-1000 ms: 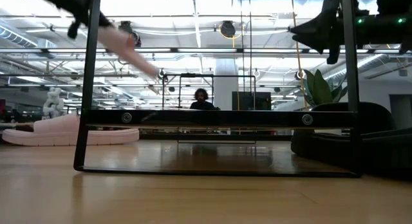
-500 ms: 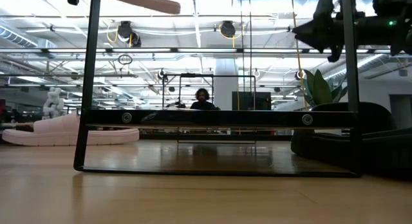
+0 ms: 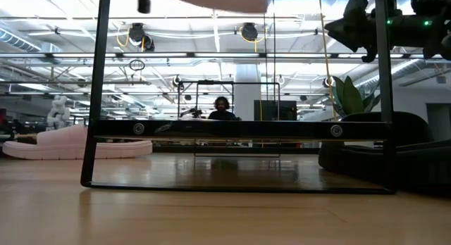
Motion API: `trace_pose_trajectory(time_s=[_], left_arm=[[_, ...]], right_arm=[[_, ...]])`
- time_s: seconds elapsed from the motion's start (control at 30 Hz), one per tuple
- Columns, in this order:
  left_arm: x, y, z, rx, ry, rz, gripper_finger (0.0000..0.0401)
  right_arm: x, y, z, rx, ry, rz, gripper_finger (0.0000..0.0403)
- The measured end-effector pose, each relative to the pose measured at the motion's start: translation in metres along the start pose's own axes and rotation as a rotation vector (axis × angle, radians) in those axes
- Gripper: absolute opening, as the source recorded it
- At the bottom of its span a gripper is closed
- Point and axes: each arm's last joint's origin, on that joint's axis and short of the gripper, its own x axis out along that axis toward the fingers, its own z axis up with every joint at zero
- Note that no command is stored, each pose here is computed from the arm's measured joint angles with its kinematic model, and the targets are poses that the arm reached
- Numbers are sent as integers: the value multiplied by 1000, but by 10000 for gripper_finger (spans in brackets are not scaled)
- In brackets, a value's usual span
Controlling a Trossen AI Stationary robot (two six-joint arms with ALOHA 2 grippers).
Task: Pick and place slides into the shelf
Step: Put the top pink slide on the shelf
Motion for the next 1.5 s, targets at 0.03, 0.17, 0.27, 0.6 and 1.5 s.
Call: trace_pose_trajectory(time_s=[0.03, 0.17, 0.27, 0.6, 1.5], left_arm=[[7, 2, -3, -13, 8, 5, 0], [30, 12, -18, -52, 27, 84, 0], [39, 13, -31, -71, 3, 143, 0], [47, 9, -77, -103, -110, 356, 0], [88, 50, -145, -123, -236, 635, 0]], right_arm=[[0, 0, 0, -2, 0, -2, 107], [0, -1, 0, -10, 2, -5, 107], [0, -1, 0, -39, 2, -5, 107], [-1, -5, 4, -202, -31, -171, 107], [-1, -5, 11, -339, -77, -194, 107]])
